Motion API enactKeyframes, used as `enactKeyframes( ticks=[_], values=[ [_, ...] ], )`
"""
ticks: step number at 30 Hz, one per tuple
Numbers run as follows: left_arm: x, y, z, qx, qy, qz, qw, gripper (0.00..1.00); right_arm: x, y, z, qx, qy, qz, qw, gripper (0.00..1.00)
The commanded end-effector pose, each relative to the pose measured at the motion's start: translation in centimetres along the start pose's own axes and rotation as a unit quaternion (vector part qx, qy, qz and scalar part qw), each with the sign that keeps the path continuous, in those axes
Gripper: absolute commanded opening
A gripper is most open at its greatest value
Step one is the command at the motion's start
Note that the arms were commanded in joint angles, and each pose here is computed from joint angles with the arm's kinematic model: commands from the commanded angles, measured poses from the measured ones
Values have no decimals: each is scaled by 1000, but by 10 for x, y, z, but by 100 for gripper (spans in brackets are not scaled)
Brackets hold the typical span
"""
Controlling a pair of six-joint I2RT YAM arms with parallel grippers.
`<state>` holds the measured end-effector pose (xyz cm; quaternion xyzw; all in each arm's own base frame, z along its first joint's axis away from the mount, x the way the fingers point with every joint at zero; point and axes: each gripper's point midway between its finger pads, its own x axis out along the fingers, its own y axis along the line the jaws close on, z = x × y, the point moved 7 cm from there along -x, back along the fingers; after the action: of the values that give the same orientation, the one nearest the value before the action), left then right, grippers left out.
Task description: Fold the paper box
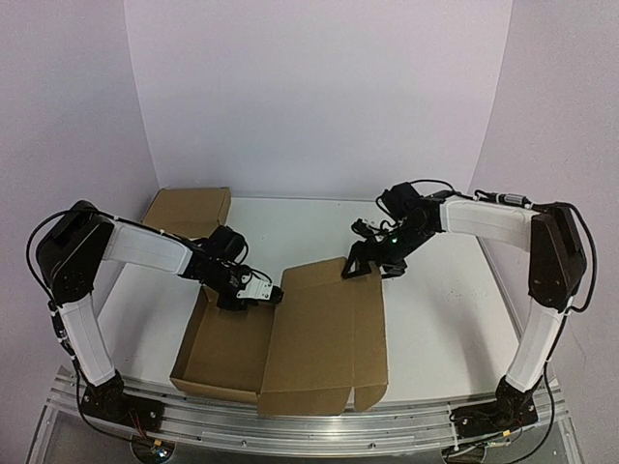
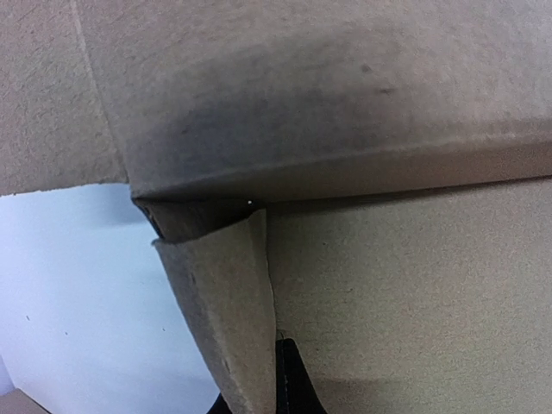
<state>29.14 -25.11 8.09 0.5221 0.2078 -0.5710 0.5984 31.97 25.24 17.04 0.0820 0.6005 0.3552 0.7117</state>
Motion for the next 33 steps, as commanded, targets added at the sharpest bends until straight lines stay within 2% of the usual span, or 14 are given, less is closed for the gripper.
enactKeyframes(
  ticks=[1, 4, 9, 13, 19, 27, 33],
  values=[
    [2, -17, 1, 75, -8, -28, 997, 0, -28, 26, 47, -95, -81, 11, 992, 92],
    [0, -19, 9, 68, -25, -61, 995, 0, -29, 33, 73, -110, -103, 13, 988, 92],
    [0, -11, 15, 18, -34, -89, 995, 1, -3, 27, 64, -60, -57, 62, 995, 92],
    [-2, -13, 15, 29, -40, -94, 994, 19, 15, 31, 50, -50, -19, 124, 991, 92],
    [-3, -3, 11, 28, -38, -90, 995, 30, 48, 36, 44, -43, 30, 178, 983, 91],
    [-31, 16, 6, 17, -54, -102, 993, 63, 54, 29, 36, -41, 36, 165, 985, 89],
    [-48, 23, 0, 14, -70, -113, 991, 82, 54, 27, 35, -44, 34, 154, 987, 90]
  ],
)
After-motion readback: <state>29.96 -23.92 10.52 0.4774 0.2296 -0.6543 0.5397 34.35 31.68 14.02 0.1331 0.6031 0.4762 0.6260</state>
